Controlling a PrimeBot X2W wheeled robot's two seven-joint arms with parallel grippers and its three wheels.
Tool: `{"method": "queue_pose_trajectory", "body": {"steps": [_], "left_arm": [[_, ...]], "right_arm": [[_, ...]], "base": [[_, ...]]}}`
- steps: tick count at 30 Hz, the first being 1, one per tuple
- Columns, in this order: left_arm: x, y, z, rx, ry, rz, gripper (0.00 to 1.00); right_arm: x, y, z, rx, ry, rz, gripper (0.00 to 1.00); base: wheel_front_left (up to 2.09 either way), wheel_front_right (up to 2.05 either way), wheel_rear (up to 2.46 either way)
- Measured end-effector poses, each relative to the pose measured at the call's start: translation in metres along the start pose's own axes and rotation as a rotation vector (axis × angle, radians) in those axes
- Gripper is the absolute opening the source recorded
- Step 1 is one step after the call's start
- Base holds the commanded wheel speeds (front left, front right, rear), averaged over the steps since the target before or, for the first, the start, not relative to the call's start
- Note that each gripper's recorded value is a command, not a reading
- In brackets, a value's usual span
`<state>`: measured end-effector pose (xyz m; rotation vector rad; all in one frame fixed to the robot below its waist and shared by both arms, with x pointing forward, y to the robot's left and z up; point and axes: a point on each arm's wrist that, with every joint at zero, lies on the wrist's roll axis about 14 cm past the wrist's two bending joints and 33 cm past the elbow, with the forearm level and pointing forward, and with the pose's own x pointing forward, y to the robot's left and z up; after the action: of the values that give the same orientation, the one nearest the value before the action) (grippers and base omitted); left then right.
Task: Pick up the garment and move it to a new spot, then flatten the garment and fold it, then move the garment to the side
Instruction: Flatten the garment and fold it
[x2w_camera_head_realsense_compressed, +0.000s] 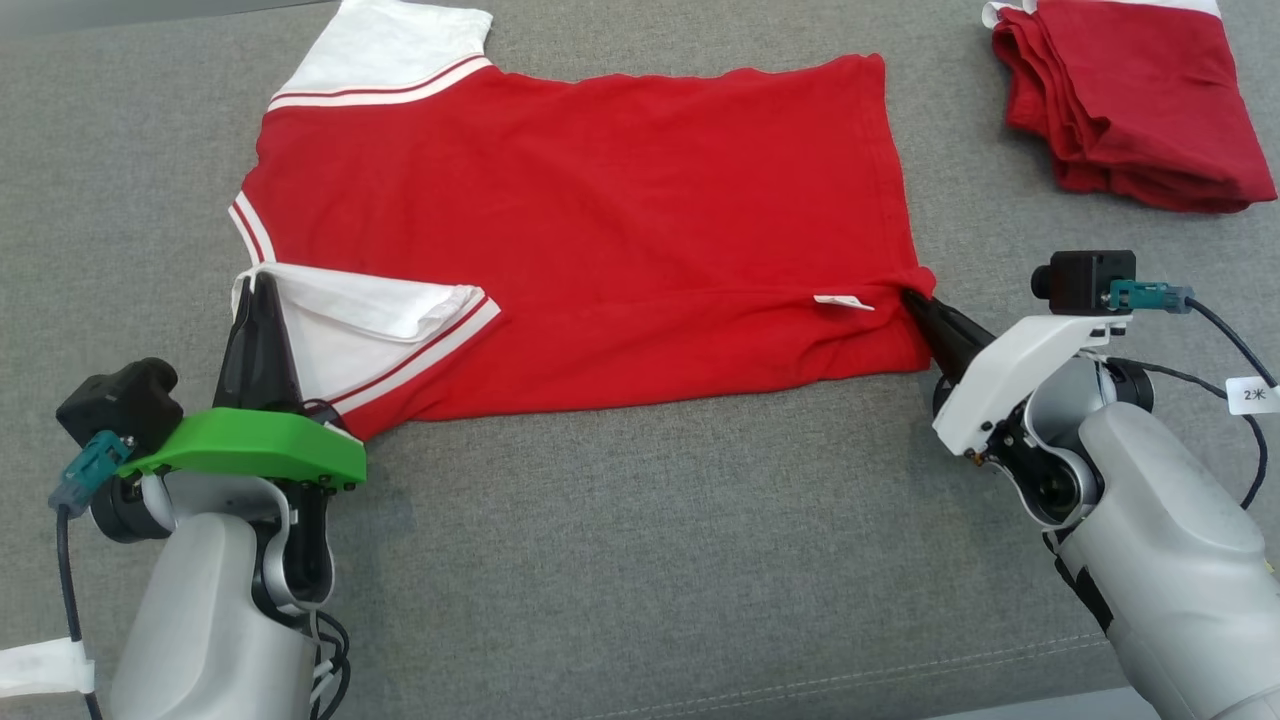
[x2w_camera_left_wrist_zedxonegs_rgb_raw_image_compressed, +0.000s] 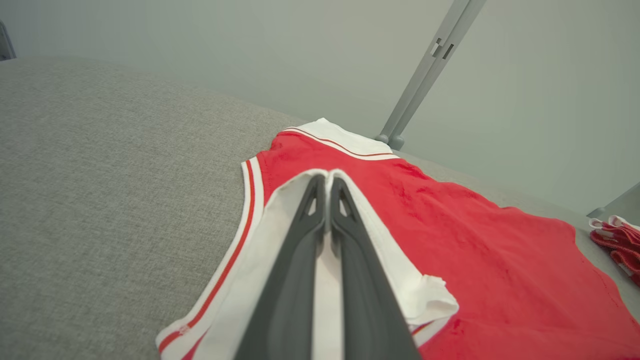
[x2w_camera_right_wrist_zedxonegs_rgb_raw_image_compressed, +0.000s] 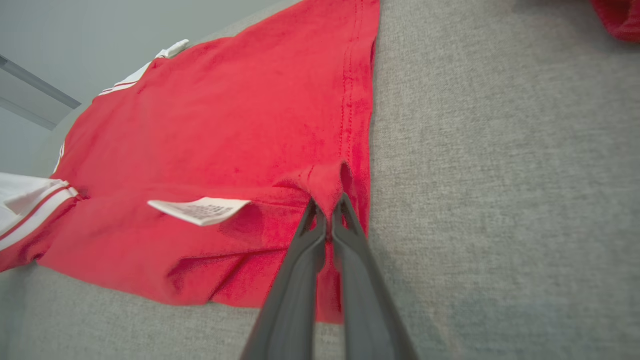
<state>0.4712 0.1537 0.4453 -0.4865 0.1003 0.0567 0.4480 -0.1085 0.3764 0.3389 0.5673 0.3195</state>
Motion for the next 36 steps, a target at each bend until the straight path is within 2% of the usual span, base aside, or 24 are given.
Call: {"method": "queue_pose_trajectory", "body": {"steps": [1, 3, 4, 6, 7, 10, 12, 13, 15, 16, 19, 21, 23, 31, 36], "left_arm": [[0.001, 0.001, -0.001, 0.002, 0.004, 0.003, 0.0], [0.003, 0.002, -0.001, 0.003, 0.007, 0.008, 0.0], [0.005, 0.003, -0.001, 0.004, 0.007, 0.011, 0.0], [0.006, 0.003, -0.001, 0.004, 0.008, 0.014, 0.0], [0.007, 0.004, -0.002, 0.005, 0.01, 0.016, 0.01], [0.011, 0.005, -0.005, 0.019, 0.022, 0.021, 0.48], [0.013, 0.005, -0.007, 0.028, 0.03, 0.022, 0.89], [0.014, 0.005, -0.007, 0.03, 0.031, 0.022, 1.0], [0.019, 0.003, -0.005, 0.037, 0.029, 0.016, 1.0], [0.022, 0.0, -0.004, 0.039, 0.025, 0.007, 0.91], [0.03, -0.002, -0.002, 0.053, 0.023, 0.0, 0.87], [0.033, -0.001, -0.003, 0.064, 0.03, 0.002, 0.9], [0.036, 0.001, -0.005, 0.068, 0.036, 0.008, 1.0], [0.043, -0.014, -0.002, 0.04, 0.022, -0.036, 1.0], [0.04, -0.011, 0.019, 0.009, -0.036, -0.04, 1.0]], "right_arm": [[0.001, 0.001, 0.001, 0.001, -0.001, 0.001, 0.16], [0.003, 0.001, 0.004, 0.0, -0.006, 0.0, 0.32], [0.004, 0.001, 0.006, -0.002, -0.01, -0.001, 0.46], [0.004, 0.0, 0.007, -0.003, -0.013, -0.003, 0.91], [0.005, 0.0, 0.009, -0.004, -0.016, -0.005, 1.0], [0.007, -0.002, 0.011, -0.003, -0.026, -0.011, 1.0], [0.008, -0.001, 0.015, -0.002, -0.037, -0.012, 1.0], [0.009, -0.001, 0.016, -0.001, -0.042, -0.011, 1.0], [0.011, 0.002, 0.02, 0.001, -0.055, -0.007, 1.0], [0.011, 0.003, 0.022, -0.001, -0.066, -0.005, 1.0], [0.014, 0.007, 0.029, -0.013, -0.087, 0.005, 1.0], [0.015, 0.012, 0.034, -0.021, -0.102, 0.018, 1.0], [0.016, 0.016, 0.04, -0.029, -0.126, 0.026, 1.0], [0.006, -0.006, 0.068, -0.041, -0.253, -0.023, 1.0], [-0.002, -0.013, 0.075, -0.035, -0.321, -0.042, 1.0]], "base": [[0.0, 0.0, 0.0], [0.0, 0.0, 0.0], [0.0, 0.0, 0.0], [0.0, 0.0, 0.0], [0.0, 0.0, 0.0], [0.0, 0.0, 0.0], [0.0, 0.0, 0.0], [0.0, 0.0, 0.0], [0.0, 0.0, 0.0], [0.0, 0.0, 0.0], [0.0, 0.0, 0.0], [0.0, 0.0, 0.0], [0.0, 0.0, 0.0], [0.0, 0.0, 0.0], [0.0, 0.0, 0.0]]}}
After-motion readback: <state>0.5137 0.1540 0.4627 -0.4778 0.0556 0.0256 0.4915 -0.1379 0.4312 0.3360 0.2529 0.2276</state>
